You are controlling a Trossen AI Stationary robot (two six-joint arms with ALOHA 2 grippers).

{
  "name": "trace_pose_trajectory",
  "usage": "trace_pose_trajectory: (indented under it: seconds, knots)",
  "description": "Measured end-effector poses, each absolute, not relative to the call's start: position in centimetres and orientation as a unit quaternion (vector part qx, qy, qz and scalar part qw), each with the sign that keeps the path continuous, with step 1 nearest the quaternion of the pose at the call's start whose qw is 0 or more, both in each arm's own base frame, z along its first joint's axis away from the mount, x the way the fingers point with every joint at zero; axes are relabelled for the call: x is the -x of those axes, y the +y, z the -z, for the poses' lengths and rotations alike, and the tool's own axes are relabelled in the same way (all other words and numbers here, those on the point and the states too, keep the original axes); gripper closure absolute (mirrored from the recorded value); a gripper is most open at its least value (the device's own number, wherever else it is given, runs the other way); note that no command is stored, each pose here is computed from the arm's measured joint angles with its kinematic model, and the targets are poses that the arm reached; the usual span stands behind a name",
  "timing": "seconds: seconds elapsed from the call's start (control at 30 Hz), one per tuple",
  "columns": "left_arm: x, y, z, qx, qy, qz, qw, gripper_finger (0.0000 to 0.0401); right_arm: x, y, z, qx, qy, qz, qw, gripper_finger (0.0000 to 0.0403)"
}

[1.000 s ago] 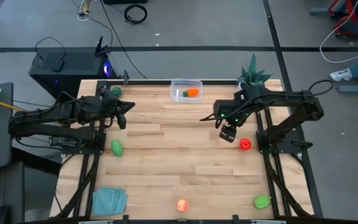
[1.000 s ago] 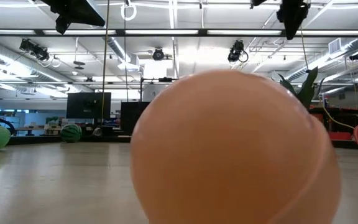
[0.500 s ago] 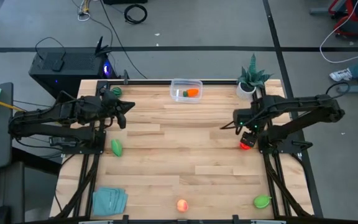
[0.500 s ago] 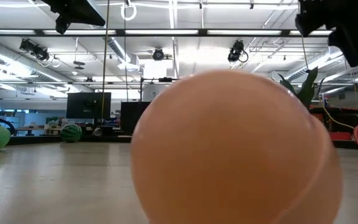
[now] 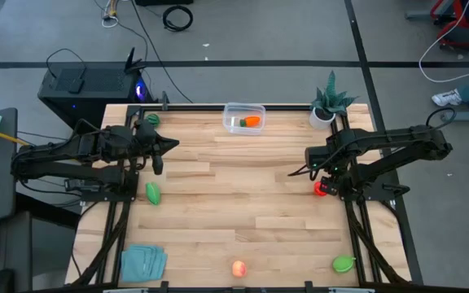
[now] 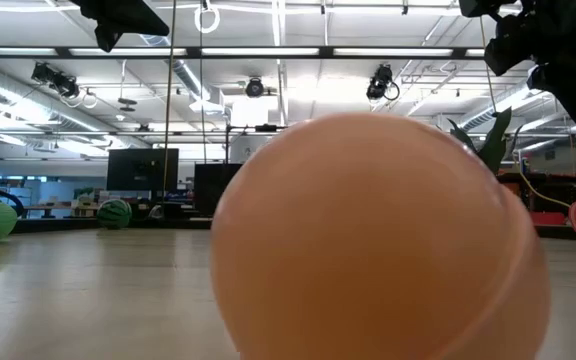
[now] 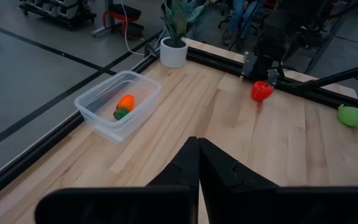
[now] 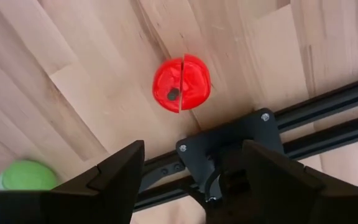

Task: Pick and placing Produce into tupperware
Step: Put the red apple into the transparent container

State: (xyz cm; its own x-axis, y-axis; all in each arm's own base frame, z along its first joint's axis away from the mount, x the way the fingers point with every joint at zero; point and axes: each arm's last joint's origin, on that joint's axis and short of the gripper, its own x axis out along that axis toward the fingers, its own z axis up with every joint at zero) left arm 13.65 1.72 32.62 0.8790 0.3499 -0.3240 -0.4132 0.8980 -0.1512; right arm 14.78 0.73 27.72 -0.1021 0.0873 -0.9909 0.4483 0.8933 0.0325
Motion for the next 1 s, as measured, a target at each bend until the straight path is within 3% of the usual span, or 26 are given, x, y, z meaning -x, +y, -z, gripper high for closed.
trace_pose_trajectory:
  seconds: [0.33, 0.7, 0.87, 1.0]
  knots:
    - [-13.7, 1.7, -32.6, 0.11, 0.146, -0.198, 0.963, 0.0364, -14.8, 0.7, -27.7, -0.185, 0.727, 0.141, 0.646, 0.0128]
    - [-13.7, 1.7, -32.6, 0.11, 0.145, -0.198, 0.963, 0.0349, -16.4, 0.7, -27.7, -0.194, 0.673, 0.129, 0.702, 0.0128]
    - [-13.7, 1.7, -32.6, 0.11, 0.145, -0.198, 0.963, 0.0349, -16.4, 0.7, -27.4, -0.198, 0.674, 0.136, 0.699, 0.0128]
    - [-13.7, 1.7, -32.6, 0.11, 0.145, -0.198, 0.963, 0.0349, -15.9, 0.8, -24.9, -0.214, 0.691, 0.16, 0.671, 0.0128]
